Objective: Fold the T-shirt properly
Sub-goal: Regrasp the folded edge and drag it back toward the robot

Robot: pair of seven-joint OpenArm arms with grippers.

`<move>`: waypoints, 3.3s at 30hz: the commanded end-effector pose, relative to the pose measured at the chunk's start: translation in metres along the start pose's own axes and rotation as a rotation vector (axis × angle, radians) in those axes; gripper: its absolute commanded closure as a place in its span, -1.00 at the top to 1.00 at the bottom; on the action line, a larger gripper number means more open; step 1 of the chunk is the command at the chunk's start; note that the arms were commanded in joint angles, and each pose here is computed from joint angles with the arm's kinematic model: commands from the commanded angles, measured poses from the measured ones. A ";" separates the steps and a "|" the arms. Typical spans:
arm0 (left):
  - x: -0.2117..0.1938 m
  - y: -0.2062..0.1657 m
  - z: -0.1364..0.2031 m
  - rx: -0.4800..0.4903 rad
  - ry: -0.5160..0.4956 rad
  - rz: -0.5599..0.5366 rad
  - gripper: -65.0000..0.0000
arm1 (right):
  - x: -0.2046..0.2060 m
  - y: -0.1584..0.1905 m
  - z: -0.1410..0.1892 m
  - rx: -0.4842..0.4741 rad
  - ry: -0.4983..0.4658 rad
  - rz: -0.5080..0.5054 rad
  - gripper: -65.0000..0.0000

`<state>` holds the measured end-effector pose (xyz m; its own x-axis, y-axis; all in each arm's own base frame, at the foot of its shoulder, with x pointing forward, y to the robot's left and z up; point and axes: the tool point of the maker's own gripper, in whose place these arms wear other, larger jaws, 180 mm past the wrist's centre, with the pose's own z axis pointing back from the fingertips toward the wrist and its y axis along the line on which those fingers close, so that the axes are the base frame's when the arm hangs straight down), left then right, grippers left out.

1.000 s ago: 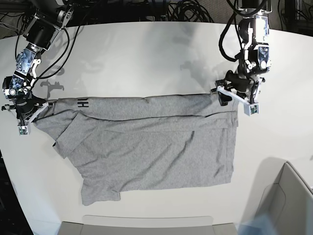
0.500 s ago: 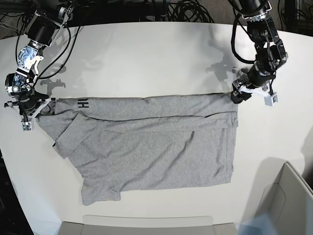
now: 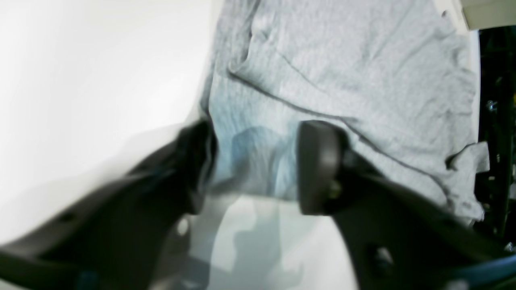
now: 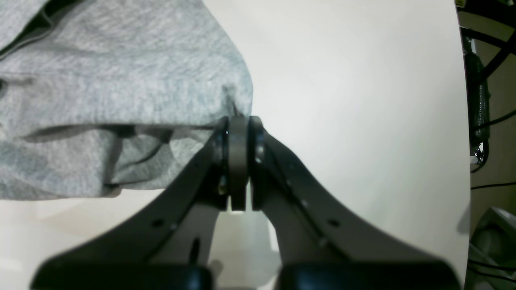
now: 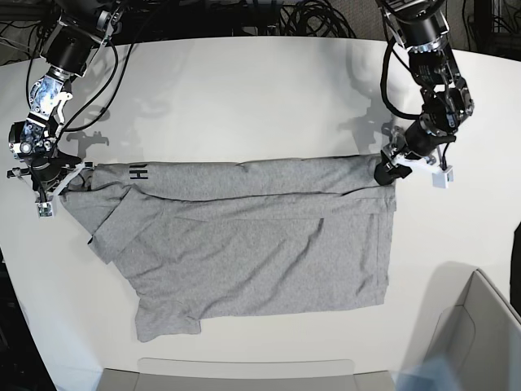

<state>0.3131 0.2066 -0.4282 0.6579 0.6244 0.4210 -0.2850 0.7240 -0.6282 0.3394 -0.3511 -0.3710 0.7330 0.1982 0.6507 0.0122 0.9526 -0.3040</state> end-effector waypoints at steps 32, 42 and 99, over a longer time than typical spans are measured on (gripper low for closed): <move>-0.023 0.045 -0.002 0.117 0.179 -0.018 -1.00 | 0.044 -0.028 -0.016 0.048 -0.035 0.054 -1.00; -0.039 0.067 0.018 0.169 0.263 -0.036 -1.00 | 0.012 -0.028 -0.009 0.042 0.016 0.087 -1.00; -0.105 0.107 0.163 0.376 0.396 -0.258 -0.30 | -0.106 -0.037 0.078 -0.089 0.123 0.025 -0.33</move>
<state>0.1082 0.2618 -0.4329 0.9167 0.3226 0.2357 -0.2600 0.9297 -0.2610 0.2014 -0.3839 -0.3879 0.8324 0.1556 0.5318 0.0546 0.9321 -0.3581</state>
